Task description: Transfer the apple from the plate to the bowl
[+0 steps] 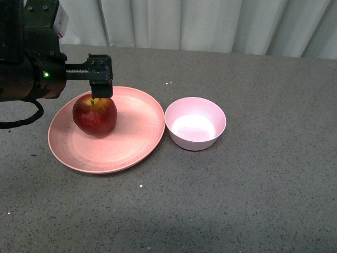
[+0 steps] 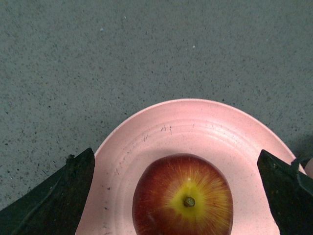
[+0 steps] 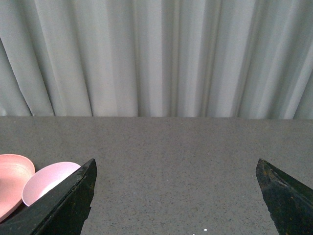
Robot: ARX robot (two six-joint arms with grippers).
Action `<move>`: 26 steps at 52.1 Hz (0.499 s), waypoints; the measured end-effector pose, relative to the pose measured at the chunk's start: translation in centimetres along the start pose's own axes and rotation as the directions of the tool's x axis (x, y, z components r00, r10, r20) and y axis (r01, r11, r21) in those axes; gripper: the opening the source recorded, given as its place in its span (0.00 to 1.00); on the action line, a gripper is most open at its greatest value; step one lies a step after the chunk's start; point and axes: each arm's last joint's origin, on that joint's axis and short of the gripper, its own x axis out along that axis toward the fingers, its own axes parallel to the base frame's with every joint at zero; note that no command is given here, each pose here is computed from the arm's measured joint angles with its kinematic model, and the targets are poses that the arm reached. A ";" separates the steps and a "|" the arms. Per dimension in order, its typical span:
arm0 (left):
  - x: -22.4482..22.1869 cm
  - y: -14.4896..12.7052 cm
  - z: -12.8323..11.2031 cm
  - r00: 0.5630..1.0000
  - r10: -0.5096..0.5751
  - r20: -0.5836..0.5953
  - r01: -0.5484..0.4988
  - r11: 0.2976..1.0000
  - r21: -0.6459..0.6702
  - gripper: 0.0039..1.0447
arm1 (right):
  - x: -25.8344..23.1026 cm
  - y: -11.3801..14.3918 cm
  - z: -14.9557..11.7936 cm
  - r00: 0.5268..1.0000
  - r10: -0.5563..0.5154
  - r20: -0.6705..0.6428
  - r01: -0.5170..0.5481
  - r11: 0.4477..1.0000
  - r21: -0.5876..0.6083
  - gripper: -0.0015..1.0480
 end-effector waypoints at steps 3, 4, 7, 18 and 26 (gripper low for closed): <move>0.4 -0.1 -0.2 0.999 -0.014 -0.033 0.014 1.000 0.003 0.94 | 0.0 0.0 0.0 1.000 0.000 0.000 0.000 1.000 0.000 0.91; 0.5 -0.2 -0.3 0.999 -0.016 -0.041 0.017 1.000 0.006 0.94 | 0.0 0.0 0.0 1.000 0.000 0.000 0.000 1.000 0.000 0.91; 0.8 -0.2 -0.6 0.997 -0.024 -0.069 0.025 1.000 0.015 0.94 | 0.0 0.0 0.0 1.000 0.000 0.000 0.000 1.000 0.000 0.91; 1.2 -0.2 -1.0 0.990 -0.034 -0.137 0.040 0.999 0.037 0.94 | 0.0 0.0 0.0 1.000 0.000 0.000 0.000 1.000 0.000 0.91; 1.5 -0.3 -1.6 0.986 -0.050 -0.159 0.058 0.997 0.041 0.94 | 0.0 0.0 0.0 1.000 0.000 0.000 0.000 1.000 0.000 0.91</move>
